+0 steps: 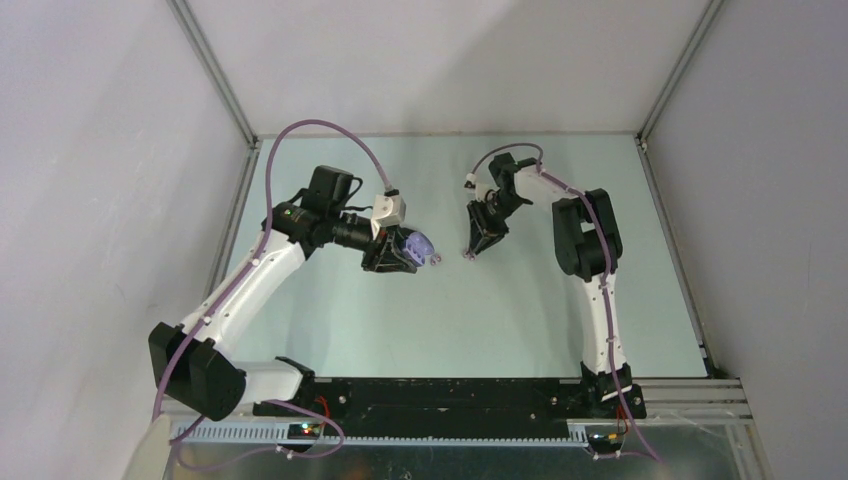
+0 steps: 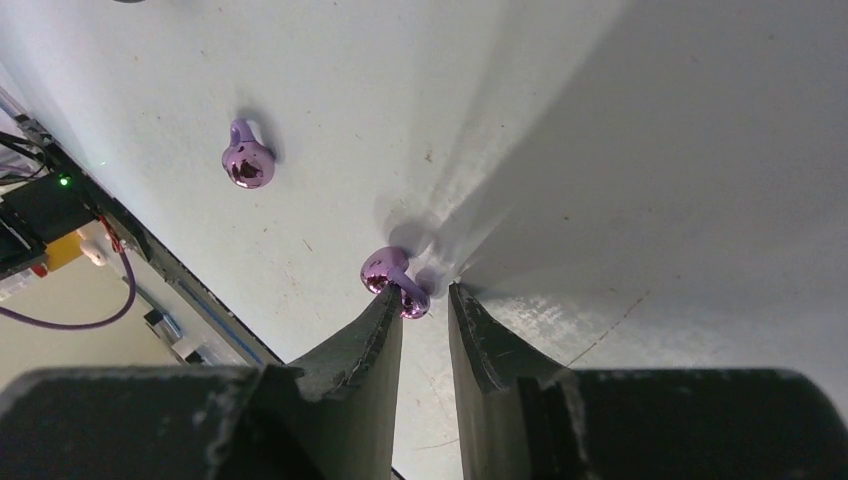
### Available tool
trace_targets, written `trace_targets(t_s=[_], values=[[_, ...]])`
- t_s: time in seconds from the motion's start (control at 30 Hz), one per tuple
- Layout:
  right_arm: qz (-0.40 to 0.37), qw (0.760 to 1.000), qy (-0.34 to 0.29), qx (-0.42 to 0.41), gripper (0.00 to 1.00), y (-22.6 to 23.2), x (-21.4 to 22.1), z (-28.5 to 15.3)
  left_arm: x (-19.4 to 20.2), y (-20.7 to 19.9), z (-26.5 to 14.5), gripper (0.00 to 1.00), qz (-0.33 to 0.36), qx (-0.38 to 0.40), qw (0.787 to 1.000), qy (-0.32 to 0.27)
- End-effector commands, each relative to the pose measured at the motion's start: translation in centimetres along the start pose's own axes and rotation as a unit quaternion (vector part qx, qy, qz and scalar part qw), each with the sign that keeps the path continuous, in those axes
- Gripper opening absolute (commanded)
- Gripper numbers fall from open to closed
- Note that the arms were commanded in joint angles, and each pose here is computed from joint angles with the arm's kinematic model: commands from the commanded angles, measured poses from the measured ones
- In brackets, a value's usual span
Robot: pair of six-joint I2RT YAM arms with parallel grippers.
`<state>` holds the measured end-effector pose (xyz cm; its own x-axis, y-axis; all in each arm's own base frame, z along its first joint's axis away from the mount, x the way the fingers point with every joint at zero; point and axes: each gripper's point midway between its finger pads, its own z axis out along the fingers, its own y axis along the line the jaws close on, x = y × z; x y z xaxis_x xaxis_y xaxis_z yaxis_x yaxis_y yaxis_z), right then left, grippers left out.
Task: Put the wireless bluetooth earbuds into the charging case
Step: Pick up the left earbud from the center of the board.
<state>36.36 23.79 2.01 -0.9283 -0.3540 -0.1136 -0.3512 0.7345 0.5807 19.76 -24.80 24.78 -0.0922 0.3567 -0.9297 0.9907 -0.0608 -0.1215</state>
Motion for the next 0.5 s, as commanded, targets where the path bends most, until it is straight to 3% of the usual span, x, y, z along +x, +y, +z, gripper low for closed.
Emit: trace_targets(t_s=[0.0,0.47], values=[[-0.010,1.000,0.005,-0.003,0.29,-0.6,0.0,1.4,-0.4,-0.6,-0.1,0.00,0.021,0.003,1.000,-0.005],[-0.035,0.998,-0.013,-0.041,0.14,0.6,-0.2,0.3,-0.4,-0.6,-0.1,0.00,0.020,0.003,1.000,-0.004]])
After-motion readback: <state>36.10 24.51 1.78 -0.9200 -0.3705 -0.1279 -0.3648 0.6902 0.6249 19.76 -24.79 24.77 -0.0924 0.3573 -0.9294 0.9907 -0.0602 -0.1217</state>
